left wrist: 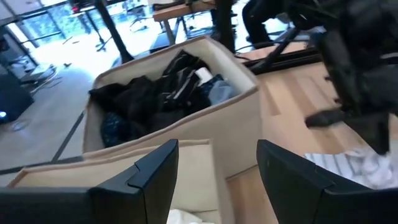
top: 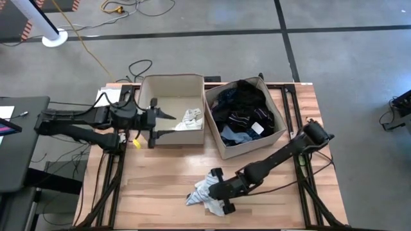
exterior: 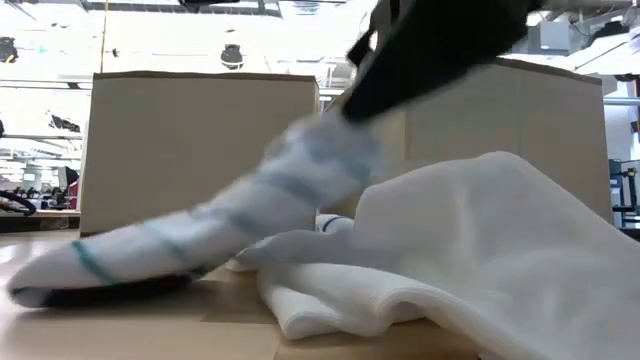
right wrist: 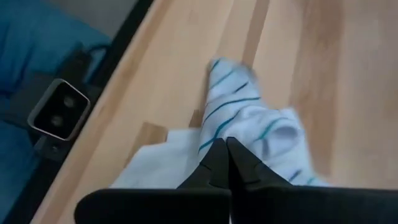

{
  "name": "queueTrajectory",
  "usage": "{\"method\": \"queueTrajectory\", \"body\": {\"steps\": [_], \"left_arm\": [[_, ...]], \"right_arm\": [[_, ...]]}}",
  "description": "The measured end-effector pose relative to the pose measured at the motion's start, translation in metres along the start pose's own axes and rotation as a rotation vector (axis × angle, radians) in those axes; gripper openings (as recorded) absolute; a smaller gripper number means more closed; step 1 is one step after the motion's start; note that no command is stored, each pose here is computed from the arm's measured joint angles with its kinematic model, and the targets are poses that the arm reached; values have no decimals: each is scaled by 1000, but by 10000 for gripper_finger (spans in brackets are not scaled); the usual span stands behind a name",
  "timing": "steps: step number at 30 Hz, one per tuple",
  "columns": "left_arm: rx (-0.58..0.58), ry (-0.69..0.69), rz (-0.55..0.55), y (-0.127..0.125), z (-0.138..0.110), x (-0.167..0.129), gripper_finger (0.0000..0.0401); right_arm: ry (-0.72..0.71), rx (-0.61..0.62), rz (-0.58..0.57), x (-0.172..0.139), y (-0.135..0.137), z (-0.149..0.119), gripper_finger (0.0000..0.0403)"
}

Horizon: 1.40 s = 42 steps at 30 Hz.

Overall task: Sort clothes
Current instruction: Put the right white and blue sock into the left laundry organizer

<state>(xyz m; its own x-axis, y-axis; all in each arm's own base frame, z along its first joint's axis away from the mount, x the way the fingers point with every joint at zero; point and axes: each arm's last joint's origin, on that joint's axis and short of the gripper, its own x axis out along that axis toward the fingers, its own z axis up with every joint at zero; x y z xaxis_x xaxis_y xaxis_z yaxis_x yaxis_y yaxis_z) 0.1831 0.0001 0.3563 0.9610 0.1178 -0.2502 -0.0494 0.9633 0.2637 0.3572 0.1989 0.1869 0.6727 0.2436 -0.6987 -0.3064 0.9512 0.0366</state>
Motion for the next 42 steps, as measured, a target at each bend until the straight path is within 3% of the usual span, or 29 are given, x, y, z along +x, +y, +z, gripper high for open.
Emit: {"method": "queueTrajectory", "body": {"steps": [6,11,20,25,33,42], "left_arm": [[23,-18,-78,-14,3,-1,212],[23,-32,-204,-29,4,1,212],[58,9,-363,-63,-9,32,213],[58,46,-404,-81,-16,57,224],[7,65,-420,-100,-30,98,288],[-46,35,-465,-113,-41,128,293]], "right_arm": [[-86,-71,-75,-42,6,18,1],[-152,-132,-190,-75,10,29,1],[-217,-199,-318,-112,3,40,0],[-240,-225,-327,-125,2,43,0],[-274,-260,-331,-140,0,47,0],[-281,-249,-325,-148,0,47,0]]}}
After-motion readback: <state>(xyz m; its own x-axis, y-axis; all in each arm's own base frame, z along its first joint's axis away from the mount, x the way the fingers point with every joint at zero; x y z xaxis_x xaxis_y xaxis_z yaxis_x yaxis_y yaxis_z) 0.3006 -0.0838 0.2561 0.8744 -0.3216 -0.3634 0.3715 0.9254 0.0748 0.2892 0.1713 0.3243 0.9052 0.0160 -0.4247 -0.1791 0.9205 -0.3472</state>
